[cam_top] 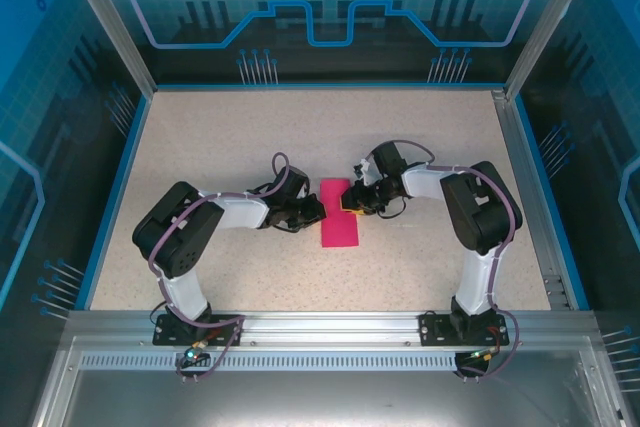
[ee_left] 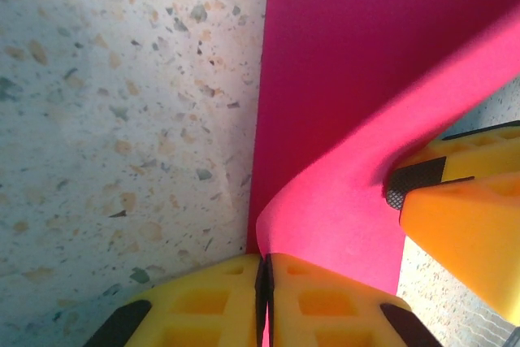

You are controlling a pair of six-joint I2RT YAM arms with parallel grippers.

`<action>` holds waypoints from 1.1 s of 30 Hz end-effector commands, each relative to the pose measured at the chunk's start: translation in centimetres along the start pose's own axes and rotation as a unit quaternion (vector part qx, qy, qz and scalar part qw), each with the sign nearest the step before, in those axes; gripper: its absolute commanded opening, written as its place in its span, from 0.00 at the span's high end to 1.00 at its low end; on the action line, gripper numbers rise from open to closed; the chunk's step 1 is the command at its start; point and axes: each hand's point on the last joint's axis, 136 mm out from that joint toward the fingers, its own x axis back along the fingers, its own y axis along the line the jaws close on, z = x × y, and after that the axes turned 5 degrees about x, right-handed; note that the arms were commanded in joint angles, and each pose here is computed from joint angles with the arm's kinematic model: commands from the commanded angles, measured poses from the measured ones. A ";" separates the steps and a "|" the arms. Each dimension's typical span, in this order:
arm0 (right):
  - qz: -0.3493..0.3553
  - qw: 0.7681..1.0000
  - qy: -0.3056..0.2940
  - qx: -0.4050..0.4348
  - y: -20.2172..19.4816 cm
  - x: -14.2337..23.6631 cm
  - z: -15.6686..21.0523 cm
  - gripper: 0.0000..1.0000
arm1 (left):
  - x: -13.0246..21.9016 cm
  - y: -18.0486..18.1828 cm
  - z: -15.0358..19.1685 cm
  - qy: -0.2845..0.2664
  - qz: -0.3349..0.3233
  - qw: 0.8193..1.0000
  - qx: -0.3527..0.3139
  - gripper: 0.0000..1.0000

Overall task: Fold a paper plane with a square sheet of paper (pick it up from the middle)
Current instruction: First fold in half a square sheet of paper at the center of the table.

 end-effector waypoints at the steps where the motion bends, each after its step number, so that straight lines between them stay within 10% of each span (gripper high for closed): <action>1: -0.016 1.000 -0.010 0.013 1.3 1.4 -0.9 0.71 | -0.8 3.9 2.3 0.038 -0.069 0.997 0.005 0.86; 33: 0.005 1.000 -0.020 0.014 0.8 2.2 -5.6 0.71 | -1.1 4.1 2.5 0.045 -0.074 0.996 0.005 0.86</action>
